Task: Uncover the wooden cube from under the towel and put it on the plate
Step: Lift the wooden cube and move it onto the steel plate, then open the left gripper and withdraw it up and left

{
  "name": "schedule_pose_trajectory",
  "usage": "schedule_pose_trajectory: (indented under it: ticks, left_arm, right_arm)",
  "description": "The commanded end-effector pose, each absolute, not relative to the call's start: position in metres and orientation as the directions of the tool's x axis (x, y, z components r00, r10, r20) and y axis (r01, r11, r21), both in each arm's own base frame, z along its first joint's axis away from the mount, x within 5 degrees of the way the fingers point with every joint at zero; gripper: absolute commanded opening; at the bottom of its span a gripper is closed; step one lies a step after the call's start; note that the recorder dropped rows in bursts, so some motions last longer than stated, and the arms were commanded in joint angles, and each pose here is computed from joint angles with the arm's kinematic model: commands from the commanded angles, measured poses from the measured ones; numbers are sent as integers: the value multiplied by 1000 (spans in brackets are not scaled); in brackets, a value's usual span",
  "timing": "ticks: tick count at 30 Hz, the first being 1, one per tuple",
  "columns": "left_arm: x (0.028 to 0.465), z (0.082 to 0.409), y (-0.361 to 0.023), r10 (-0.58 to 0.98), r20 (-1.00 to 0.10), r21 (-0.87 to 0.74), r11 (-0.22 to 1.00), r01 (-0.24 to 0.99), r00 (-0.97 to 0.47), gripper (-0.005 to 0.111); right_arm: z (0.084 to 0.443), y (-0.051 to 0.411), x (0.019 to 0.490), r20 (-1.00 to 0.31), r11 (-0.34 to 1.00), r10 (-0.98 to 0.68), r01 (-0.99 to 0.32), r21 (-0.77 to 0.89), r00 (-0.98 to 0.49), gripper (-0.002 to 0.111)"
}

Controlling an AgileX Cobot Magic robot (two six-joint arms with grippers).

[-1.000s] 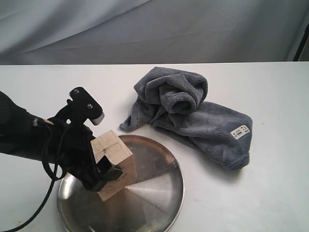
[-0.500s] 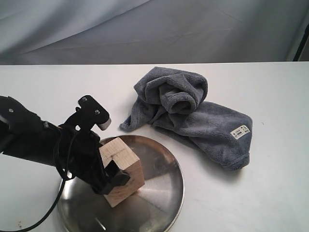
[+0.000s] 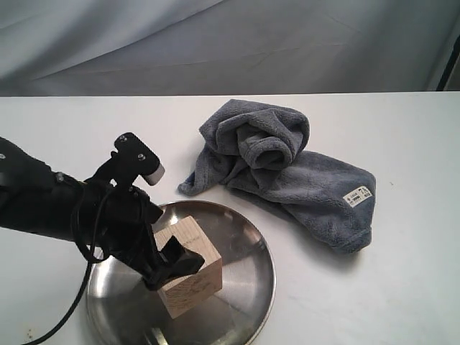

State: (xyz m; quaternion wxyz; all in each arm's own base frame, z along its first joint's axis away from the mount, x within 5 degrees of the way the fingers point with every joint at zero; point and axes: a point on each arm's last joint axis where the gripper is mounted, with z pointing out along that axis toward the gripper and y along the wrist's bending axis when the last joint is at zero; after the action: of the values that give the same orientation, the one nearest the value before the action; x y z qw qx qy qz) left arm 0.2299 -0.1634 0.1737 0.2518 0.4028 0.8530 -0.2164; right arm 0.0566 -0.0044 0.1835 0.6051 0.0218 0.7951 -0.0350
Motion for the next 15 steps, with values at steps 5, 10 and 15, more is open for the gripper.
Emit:
schedule_pose_trajectory:
  ticks: [5, 10, 15]
  left_arm:
    - [217, 238, -153, 516, -768, -6, 585, 811, -378, 104]
    - [204, 285, -136, 396, -877, 81, 680, 729, -272, 104]
    - [188, 323, -118, 266, -949, 100, 766, 635, -172, 104]
  right_arm:
    - [183, -4, 56, -965, 997, -4, 78, -25, -261, 0]
    - [183, -4, 56, -965, 997, -4, 78, -25, -261, 0]
    - [183, -4, 56, -965, 997, -4, 78, -25, -261, 0]
